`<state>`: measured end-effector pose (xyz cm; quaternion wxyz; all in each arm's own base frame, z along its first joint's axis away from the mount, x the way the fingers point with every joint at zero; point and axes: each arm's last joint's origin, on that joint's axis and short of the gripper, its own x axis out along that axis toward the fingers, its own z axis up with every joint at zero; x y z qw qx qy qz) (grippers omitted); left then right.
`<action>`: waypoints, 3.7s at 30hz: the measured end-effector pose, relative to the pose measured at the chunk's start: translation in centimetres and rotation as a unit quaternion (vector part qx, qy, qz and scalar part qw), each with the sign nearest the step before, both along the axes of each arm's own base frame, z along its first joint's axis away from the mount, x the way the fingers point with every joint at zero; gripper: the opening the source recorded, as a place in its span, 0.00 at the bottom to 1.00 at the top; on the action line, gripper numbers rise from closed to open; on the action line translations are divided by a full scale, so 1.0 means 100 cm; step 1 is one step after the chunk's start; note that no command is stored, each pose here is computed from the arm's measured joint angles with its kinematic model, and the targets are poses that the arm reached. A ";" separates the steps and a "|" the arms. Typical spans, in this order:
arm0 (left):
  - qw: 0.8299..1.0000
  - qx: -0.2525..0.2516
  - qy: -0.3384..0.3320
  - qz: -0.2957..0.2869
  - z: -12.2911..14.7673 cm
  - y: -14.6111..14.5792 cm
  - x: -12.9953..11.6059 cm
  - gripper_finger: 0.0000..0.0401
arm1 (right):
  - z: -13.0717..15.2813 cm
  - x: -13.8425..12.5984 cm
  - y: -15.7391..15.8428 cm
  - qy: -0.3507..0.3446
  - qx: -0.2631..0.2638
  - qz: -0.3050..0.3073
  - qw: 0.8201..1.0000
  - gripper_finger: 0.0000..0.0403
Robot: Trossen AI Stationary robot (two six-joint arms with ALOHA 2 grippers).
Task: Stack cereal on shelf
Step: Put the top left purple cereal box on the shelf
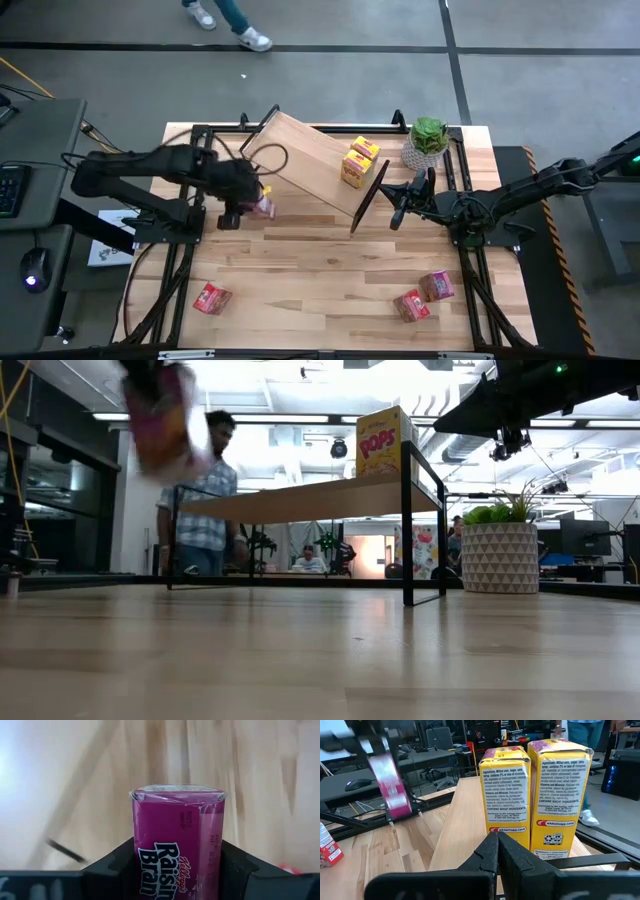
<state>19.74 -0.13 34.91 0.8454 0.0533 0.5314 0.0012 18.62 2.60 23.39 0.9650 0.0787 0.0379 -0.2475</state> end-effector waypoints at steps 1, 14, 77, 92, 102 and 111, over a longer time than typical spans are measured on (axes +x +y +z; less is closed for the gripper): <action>1.000 0.020 -0.023 -0.002 0.012 -0.001 0.000 0.45 | 0.000 0.000 0.000 0.000 0.000 0.000 1.000 0.00; 0.984 0.170 -0.036 -0.045 0.058 0.045 0.089 0.45 | 0.000 0.000 -0.003 -0.001 -0.004 -0.015 1.000 0.00; 0.971 0.205 0.011 -0.121 0.008 0.106 0.172 0.50 | -0.003 0.001 -0.006 0.002 0.025 0.008 1.000 0.00; 0.956 0.267 0.010 -0.121 0.012 0.105 0.177 0.65 | -0.003 0.001 -0.006 0.002 0.025 0.008 1.000 0.00; 0.947 0.299 0.023 -0.113 0.013 0.106 0.178 0.65 | -0.003 0.001 -0.006 0.002 0.025 0.008 1.000 0.00; 0.938 0.330 0.040 -0.102 0.014 0.102 0.177 0.65 | -0.003 0.001 -0.006 0.002 0.025 0.008 1.000 0.00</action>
